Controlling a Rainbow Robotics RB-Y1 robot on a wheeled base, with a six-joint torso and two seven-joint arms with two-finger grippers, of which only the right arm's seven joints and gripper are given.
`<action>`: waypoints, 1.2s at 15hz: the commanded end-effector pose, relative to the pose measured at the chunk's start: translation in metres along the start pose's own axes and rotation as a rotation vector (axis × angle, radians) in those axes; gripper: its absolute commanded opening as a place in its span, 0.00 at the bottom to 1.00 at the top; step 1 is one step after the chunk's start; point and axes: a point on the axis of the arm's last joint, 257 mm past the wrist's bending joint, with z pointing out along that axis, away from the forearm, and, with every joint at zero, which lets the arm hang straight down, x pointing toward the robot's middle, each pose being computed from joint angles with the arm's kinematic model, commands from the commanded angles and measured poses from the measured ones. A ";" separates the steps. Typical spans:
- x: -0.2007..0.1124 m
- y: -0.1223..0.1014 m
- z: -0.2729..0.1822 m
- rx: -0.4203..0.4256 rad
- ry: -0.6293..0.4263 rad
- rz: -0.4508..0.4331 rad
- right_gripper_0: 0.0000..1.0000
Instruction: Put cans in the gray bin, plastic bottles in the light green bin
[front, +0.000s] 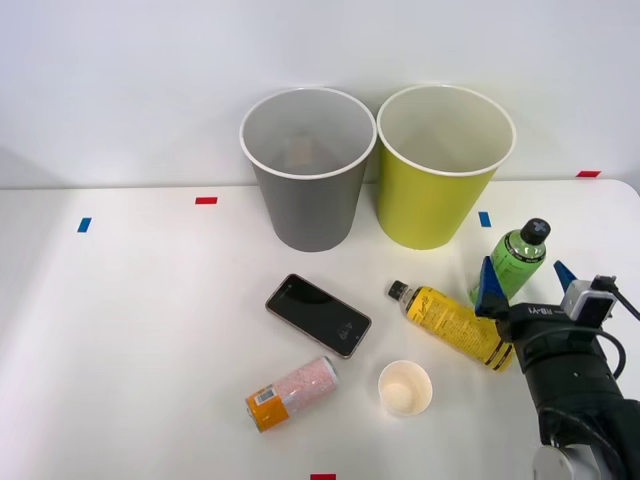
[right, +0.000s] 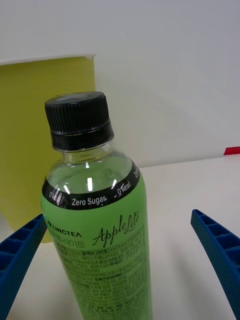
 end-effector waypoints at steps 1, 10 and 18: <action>-0.001 0.000 0.013 -0.005 0.024 -0.004 1.00; 0.004 0.007 0.020 -0.015 0.058 -0.009 1.00; 0.004 0.013 0.021 -0.002 0.051 0.012 0.00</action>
